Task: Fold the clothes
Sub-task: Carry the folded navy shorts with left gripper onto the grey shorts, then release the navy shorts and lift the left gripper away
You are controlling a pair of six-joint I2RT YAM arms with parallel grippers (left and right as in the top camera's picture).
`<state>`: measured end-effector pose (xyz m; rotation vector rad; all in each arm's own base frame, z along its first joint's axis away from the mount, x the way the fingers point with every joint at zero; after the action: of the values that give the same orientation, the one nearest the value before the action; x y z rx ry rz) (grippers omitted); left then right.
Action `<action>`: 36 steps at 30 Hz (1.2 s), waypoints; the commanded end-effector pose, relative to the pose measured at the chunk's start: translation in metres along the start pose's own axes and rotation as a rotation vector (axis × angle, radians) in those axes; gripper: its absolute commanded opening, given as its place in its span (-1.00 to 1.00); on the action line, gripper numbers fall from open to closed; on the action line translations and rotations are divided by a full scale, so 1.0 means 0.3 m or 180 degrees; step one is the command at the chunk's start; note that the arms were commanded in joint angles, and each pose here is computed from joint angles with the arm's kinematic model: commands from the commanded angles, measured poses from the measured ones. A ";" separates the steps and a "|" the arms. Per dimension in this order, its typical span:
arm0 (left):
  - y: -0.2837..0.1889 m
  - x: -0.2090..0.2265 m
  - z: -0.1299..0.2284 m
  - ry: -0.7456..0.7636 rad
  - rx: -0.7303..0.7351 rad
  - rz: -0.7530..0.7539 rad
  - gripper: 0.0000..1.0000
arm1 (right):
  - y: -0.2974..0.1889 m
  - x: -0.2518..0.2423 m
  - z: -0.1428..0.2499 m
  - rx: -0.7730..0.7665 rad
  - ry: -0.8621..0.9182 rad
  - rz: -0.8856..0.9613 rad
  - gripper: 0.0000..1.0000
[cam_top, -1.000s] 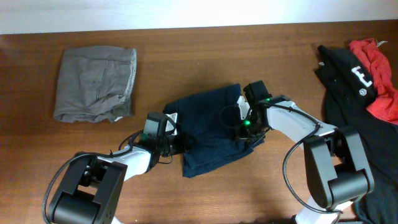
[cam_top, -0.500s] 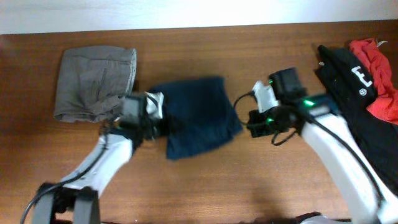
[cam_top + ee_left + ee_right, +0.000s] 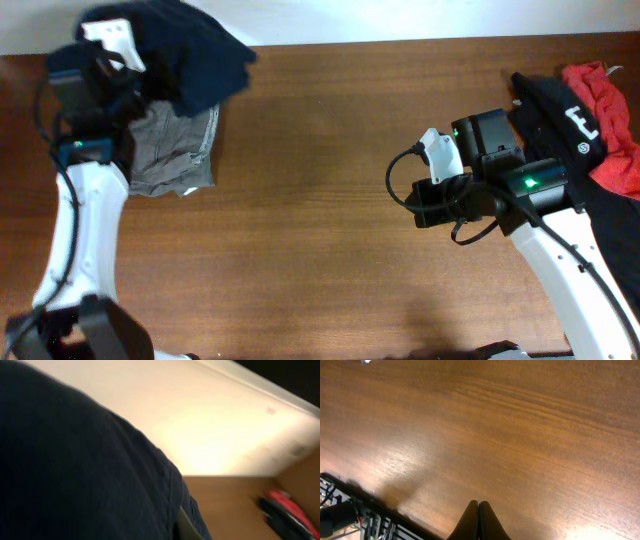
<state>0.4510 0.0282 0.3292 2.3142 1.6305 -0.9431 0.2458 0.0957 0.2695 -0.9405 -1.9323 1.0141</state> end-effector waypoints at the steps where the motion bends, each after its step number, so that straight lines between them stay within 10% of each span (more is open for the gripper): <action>1: 0.018 0.165 -0.074 -0.0080 -0.0190 -0.0238 -0.99 | -0.002 -0.004 0.014 0.0077 -0.0002 0.0032 -0.92; 15: 0.013 0.516 0.333 -0.1991 0.1071 -0.1855 -0.96 | -0.002 -0.004 0.018 0.0096 0.0006 0.0030 -0.92; 22: -0.114 0.516 0.458 -0.2589 0.1700 -0.2480 0.08 | -0.002 -0.003 0.021 0.0110 0.0010 0.0027 -0.92; 26: -0.176 0.454 0.418 -0.2438 0.1912 -0.2028 0.98 | -0.002 -0.003 0.021 0.0114 0.0011 0.0027 -0.92; 36: -0.530 -0.082 0.071 -0.0361 0.1421 -0.1301 0.98 | -0.216 0.061 -0.101 -0.0688 -0.0339 0.0136 -0.57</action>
<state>0.3307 0.0939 0.2838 1.6877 1.9886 -2.0604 0.2503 0.0960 0.2999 -0.9840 -2.0160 0.9891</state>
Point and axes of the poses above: each gripper's point midway between its finger pads, its own y axis out along the fingers, its own x axis along the line the jaws close on, z = x × y, the point moved 7 cm from there along -y, back along the fingers, and after that the axes turned 12 degrees about -y, right-handed, at the moved point
